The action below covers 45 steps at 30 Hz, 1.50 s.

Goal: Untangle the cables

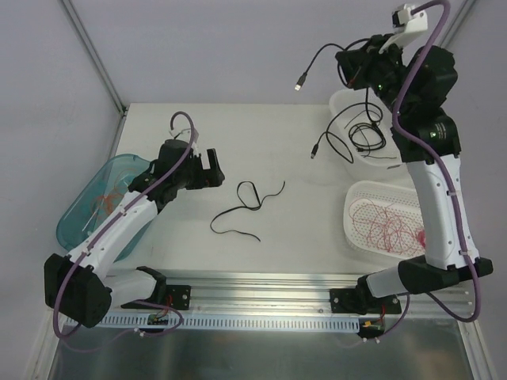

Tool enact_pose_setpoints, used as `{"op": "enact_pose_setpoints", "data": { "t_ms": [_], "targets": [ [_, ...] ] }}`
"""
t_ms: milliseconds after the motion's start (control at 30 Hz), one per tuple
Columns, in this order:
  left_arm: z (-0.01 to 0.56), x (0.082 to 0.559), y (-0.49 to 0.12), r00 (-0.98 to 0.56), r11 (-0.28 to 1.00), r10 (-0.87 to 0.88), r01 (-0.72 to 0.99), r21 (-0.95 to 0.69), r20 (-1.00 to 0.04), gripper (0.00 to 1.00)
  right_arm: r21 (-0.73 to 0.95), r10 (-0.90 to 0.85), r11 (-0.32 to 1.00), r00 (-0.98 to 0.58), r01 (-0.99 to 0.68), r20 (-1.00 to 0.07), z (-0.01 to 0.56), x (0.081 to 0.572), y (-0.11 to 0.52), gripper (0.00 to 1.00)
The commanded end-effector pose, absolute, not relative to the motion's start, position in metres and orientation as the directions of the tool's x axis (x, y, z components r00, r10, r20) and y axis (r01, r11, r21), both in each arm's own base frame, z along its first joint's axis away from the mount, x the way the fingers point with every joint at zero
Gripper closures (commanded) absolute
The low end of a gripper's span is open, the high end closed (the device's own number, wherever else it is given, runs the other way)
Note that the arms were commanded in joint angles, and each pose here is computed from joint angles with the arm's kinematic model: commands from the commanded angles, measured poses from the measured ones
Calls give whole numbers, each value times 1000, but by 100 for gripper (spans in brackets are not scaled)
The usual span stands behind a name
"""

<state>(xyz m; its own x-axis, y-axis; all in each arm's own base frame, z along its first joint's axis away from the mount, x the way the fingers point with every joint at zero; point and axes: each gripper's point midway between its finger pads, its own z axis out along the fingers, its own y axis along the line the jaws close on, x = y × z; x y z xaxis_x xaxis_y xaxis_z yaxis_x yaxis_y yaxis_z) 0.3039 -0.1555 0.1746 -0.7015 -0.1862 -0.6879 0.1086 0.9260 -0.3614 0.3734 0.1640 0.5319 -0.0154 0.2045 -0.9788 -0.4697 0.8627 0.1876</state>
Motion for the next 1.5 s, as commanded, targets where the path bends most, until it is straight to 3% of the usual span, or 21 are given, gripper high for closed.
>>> {"op": "enact_pose_setpoints", "data": {
  "t_ms": [0,167,300,400,600,833,1000,1167,1233,1267,1300,1400,1467],
  "targets": [
    [213,317,-126,-590,966,-107,129,-224,-800,1,102,169,893,116,-439,-979,572,385,141,99],
    [217,324,-98,-530,993,-32,82,-89,-847,1,142,267,890,244,-433,-932,627,395,109,99],
    [199,323,-88,-517,997,-19,53,-54,-856,1,213,370,859,276,-466,-887,646,402,92,99],
    [185,323,-87,-530,998,-7,51,-40,-848,1,191,343,875,291,-444,-893,642,412,80,99],
    [183,323,-81,-531,999,8,38,-14,-847,1,258,317,930,214,-263,-924,570,465,14,99],
    [179,324,-80,-539,999,23,37,4,-842,1,359,365,920,16,-158,-931,455,518,-30,99],
    [175,324,-83,-551,999,26,50,-2,-834,1,444,438,896,-149,-8,-886,358,526,-57,99],
    [172,326,-83,-560,998,38,55,9,-828,1,553,571,819,-331,157,-751,262,514,-72,98],
    [173,327,-83,-557,998,42,56,13,-829,1,569,618,784,-405,249,-674,224,506,-75,87],
    [172,326,-82,-559,998,43,54,16,-828,1,565,625,778,-426,275,-654,216,503,-77,73],
    [174,327,-82,-555,998,43,55,15,-830,1,552,625,779,-450,299,-638,209,500,-78,46],
    [173,326,-82,-557,998,42,54,15,-830,1,517,608,793,-475,322,-637,214,487,-76,25],
    [175,326,-82,-553,998,42,56,14,-832,1,492,578,816,-461,304,-673,237,477,-73,17]
  ]
}}
